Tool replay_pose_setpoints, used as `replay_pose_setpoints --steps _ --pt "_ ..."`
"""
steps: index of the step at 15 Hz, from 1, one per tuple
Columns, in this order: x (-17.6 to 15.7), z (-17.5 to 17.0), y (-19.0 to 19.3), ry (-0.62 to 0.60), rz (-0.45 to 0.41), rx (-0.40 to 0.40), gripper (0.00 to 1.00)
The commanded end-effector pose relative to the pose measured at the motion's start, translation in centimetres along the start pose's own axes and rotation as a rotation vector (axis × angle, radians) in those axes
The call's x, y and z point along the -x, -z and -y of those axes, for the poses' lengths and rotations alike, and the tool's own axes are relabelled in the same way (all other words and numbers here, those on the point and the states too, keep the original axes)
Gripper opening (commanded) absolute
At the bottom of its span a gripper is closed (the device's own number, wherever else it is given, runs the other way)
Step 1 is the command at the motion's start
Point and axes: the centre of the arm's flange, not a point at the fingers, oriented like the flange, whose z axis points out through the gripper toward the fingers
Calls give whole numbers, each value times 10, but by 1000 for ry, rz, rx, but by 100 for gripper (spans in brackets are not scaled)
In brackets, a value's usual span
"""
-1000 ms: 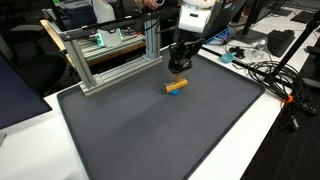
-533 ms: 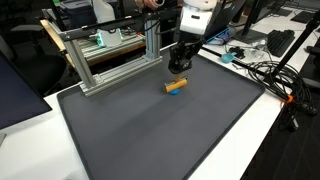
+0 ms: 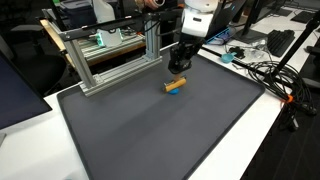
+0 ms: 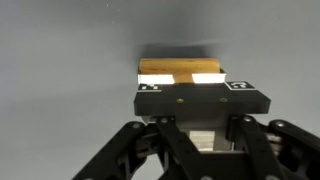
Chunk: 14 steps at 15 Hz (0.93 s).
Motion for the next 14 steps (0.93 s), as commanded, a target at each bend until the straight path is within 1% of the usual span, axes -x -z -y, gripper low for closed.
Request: replay_pose_setpoints --steps 1,7,14 --pt "-10 2 -50 13 81 -31 22" --pt "-10 2 -50 11 87 -28 22" --pt "-3 0 -37 11 75 -25 22"
